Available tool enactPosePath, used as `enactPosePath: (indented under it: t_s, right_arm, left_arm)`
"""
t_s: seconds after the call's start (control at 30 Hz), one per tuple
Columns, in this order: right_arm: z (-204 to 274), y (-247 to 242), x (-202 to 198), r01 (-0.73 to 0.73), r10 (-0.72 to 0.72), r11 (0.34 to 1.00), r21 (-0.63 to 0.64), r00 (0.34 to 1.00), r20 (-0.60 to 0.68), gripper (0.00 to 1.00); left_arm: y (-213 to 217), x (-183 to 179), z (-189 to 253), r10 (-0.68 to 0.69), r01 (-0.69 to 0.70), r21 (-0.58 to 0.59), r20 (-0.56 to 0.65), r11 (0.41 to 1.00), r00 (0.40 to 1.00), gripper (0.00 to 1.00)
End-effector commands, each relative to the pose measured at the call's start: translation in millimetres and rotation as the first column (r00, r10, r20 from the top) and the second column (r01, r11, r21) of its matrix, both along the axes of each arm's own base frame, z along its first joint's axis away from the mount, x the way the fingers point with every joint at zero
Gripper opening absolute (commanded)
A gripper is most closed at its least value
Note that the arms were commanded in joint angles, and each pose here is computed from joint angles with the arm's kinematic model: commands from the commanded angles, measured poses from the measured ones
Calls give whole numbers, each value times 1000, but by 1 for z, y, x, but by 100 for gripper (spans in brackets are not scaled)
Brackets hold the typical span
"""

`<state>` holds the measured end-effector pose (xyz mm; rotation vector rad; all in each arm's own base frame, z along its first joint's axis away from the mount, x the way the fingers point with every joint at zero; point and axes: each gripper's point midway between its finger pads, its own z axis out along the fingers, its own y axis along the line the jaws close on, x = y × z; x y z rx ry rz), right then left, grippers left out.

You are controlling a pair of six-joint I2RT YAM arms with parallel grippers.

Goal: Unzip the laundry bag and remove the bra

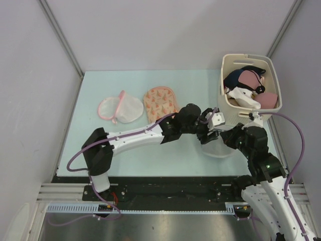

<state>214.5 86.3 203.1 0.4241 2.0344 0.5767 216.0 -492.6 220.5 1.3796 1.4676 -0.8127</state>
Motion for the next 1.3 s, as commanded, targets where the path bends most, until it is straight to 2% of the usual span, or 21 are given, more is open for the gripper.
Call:
enactPosePath:
  t_s: [0.0,0.1,0.2,0.23,0.27,0.37,0.4,0.47,0.5,0.53,0.73,0.93,0.97,1.03,1.07,1.1,1.27]
  right_arm:
    - [11,6,4,-24,23,1000,21,999,33,0]
    - [10,6,2,-26,26,1000,15,999,33,0]
    - [8,4,-1,-29,29,1000,-1,999,26,0]
    - [9,2,-2,-24,24,1000,-1,999,33,0]
    - [8,0,-3,-16,16,1000,-6,999,29,0]
    - [8,-4,-6,8,-8,1000,7,1000,28,0]
    - [8,-8,-6,27,-28,1000,8,999,24,0]
    - [6,-14,-7,55,-55,998,2,998,23,0]
    - [4,-18,-7,71,-71,997,-4,997,15,0]
    - [3,-23,-6,94,-94,996,-8,995,13,0]
    - [-5,-32,0,134,-134,991,-16,991,1,0]
    - [-51,-16,22,94,-91,995,40,993,-75,0]
    - [-51,-13,29,89,-86,994,61,995,-51,0]
    - [-81,-12,31,95,-88,994,63,991,-101,0]
    - [-82,-10,39,91,-86,993,76,994,-68,0]
    - [-99,-9,37,93,-85,993,78,991,-99,0]
    - [-122,8,47,46,-26,987,153,991,-128,0]
  left_arm:
    - [-22,4,7,1,0,-17,57,1000,998,74]
    - [-27,-7,-3,-34,34,0,56,999,998,68]
    - [-26,-4,-4,-19,19,6,61,1000,998,32]
    - [-24,-2,-6,-4,3,18,67,1000,998,4]
    - [-20,3,-10,19,-23,38,79,999,997,1]
    - [0,2,-30,23,-36,122,105,992,994,0]
    - [9,2,-17,36,-50,99,132,994,991,0]
    - [30,0,-33,49,-67,116,152,991,987,0]
    - [36,-1,-12,60,-71,56,184,996,981,0]
    - [46,-3,-20,65,-76,53,191,996,979,0]
    - [85,-2,8,126,-116,-59,195,991,973,0]
    - [98,-8,34,139,-108,-170,180,980,974,1]
    - [100,-9,43,142,-106,-197,179,975,974,1]
    - [102,-13,51,136,-95,-238,163,967,977,1]
    - [103,-16,55,126,-84,-253,155,964,980,0]
    - [105,-18,66,126,-77,-285,157,955,980,0]
    - [111,-21,74,131,-84,-326,124,941,984,1]
